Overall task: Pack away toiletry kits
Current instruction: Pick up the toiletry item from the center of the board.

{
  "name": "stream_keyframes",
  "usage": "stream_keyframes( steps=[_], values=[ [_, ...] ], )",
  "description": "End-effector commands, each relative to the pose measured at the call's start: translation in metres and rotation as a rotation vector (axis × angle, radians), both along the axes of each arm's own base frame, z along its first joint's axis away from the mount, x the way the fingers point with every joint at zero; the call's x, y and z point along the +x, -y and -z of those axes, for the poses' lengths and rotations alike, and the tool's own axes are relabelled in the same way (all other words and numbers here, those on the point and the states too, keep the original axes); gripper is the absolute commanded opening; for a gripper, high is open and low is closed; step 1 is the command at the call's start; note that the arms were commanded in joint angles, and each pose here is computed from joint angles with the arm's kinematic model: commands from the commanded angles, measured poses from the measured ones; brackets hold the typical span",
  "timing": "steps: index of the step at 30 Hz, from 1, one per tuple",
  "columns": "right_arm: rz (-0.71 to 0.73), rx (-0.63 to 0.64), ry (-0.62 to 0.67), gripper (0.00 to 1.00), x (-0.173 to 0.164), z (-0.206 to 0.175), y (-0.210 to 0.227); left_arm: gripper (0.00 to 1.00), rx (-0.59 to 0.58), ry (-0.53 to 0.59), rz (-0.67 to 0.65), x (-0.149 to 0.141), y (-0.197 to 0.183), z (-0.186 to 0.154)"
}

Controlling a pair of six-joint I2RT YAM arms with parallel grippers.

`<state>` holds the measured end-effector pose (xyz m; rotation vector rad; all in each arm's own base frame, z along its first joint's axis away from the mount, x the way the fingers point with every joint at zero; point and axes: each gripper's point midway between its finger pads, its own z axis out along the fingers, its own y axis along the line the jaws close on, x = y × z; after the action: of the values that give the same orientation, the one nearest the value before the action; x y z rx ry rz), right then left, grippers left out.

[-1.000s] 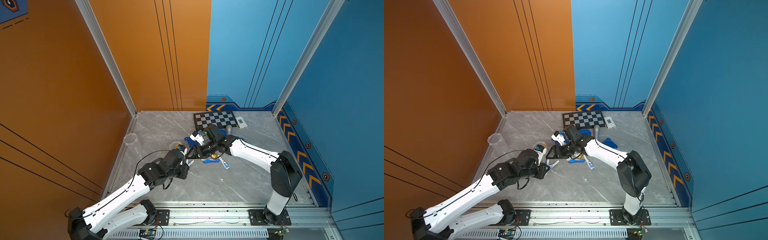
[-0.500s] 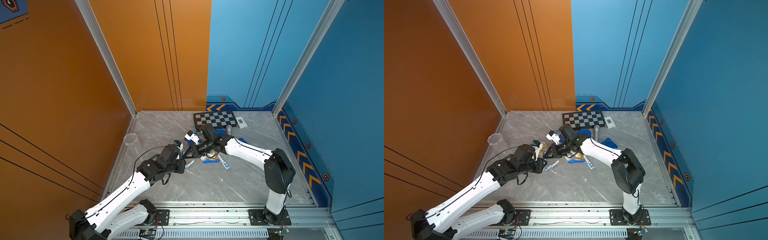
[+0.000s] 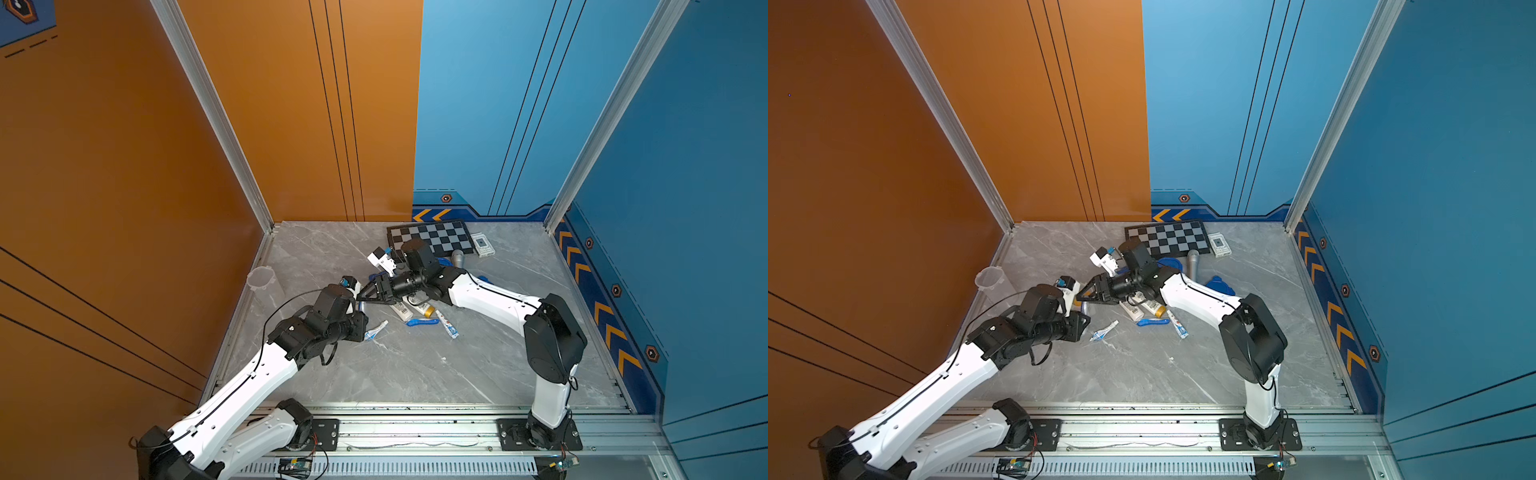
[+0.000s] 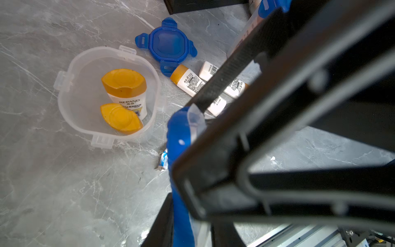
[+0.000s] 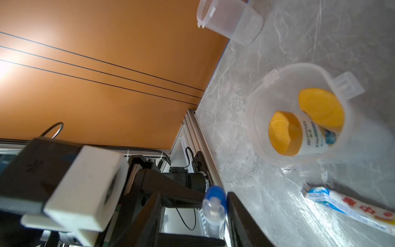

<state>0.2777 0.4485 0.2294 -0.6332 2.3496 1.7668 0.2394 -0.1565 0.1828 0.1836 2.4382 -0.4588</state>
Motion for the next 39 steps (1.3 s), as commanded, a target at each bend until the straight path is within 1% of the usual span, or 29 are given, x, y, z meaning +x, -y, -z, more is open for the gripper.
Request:
stream_keyframes(
  steps=[1, 2, 4, 6, 9, 12, 16, 18, 19, 20, 21, 22, 24, 25, 26, 28, 29, 32, 33, 34, 36, 39],
  values=[
    [-0.015, 0.015, 0.002, 0.49, 0.001, 0.000, -0.006, 0.09, -0.016, 0.027, 0.002, 0.001, 0.000, -0.011],
    [-0.029, -0.033, 0.008, 0.48, -0.003, 0.008, -0.005, 0.09, -0.019, 0.029, 0.002, 0.001, 0.000, -0.013],
    [-0.051, -0.074, 0.006, 0.46, -0.006, 0.016, -0.005, 0.09, -0.022, 0.031, 0.003, 0.001, 0.000, -0.014],
    [-0.049, -0.083, 0.004, 0.44, -0.006, 0.020, -0.005, 0.09, -0.025, 0.032, 0.006, 0.002, 0.001, -0.016],
    [-0.049, -0.084, 0.011, 0.38, -0.006, 0.019, -0.007, 0.09, -0.025, 0.037, 0.005, 0.003, 0.001, -0.018],
    [-0.051, -0.084, 0.013, 0.29, -0.006, 0.018, -0.009, 0.09, -0.024, 0.036, 0.002, 0.003, 0.001, -0.017],
    [-0.055, -0.082, 0.022, 0.12, -0.005, 0.017, -0.010, 0.09, -0.023, 0.035, 0.002, 0.004, 0.001, -0.017],
    [-0.047, -0.081, 0.035, 0.08, -0.001, 0.014, -0.009, 0.12, -0.023, 0.034, -0.001, 0.003, 0.000, -0.016],
    [-0.041, -0.085, 0.046, 0.06, 0.001, 0.013, -0.009, 0.16, -0.023, 0.032, -0.003, 0.002, -0.001, -0.015],
    [-0.032, -0.099, 0.066, 0.05, 0.005, 0.012, -0.008, 0.25, -0.024, 0.026, -0.010, 0.001, -0.002, -0.013],
    [-0.022, -0.131, 0.095, 0.04, 0.008, 0.012, -0.006, 0.36, -0.019, 0.018, -0.020, 0.000, -0.005, -0.011],
    [-0.004, -0.204, 0.147, 0.02, 0.014, 0.017, -0.002, 0.48, -0.007, 0.000, -0.045, -0.003, -0.011, -0.007],
    [0.020, -0.341, 0.296, 0.00, 0.027, 0.016, 0.006, 0.71, 0.016, -0.041, -0.103, -0.008, -0.025, -0.002],
    [0.035, -0.390, 0.370, 0.00, 0.035, 0.013, 0.008, 0.79, 0.026, -0.065, -0.141, -0.011, -0.034, 0.001],
    [0.069, -0.421, 0.424, 0.00, 0.046, 0.007, 0.009, 0.84, 0.028, -0.084, -0.179, -0.014, -0.043, 0.004],
    [0.128, -0.450, 0.484, 0.00, 0.062, -0.001, 0.010, 0.94, 0.009, -0.097, -0.230, -0.020, -0.054, 0.004],
    [0.150, -0.470, 0.515, 0.00, 0.068, -0.004, 0.010, 0.98, 0.007, -0.095, -0.266, -0.023, -0.062, 0.003],
    [0.189, -0.502, 0.588, 0.00, 0.079, -0.013, 0.009, 1.00, 0.026, -0.114, -0.388, -0.031, -0.090, 0.004],
    [0.184, -0.521, 0.592, 0.00, 0.083, -0.003, 0.005, 1.00, 0.030, -0.129, -0.435, -0.035, -0.099, 0.007],
    [0.180, -0.530, 0.608, 0.00, 0.085, -0.001, 0.001, 1.00, 0.034, -0.147, -0.475, -0.038, -0.107, 0.011],
    [0.170, -0.551, 0.640, 0.00, 0.087, 0.002, -0.005, 1.00, 0.028, -0.173, -0.514, -0.042, -0.113, 0.016],
    [0.167, -0.556, 0.661, 0.00, 0.090, 0.006, -0.015, 1.00, 0.026, -0.181, -0.521, -0.044, -0.114, 0.017]
  ],
)
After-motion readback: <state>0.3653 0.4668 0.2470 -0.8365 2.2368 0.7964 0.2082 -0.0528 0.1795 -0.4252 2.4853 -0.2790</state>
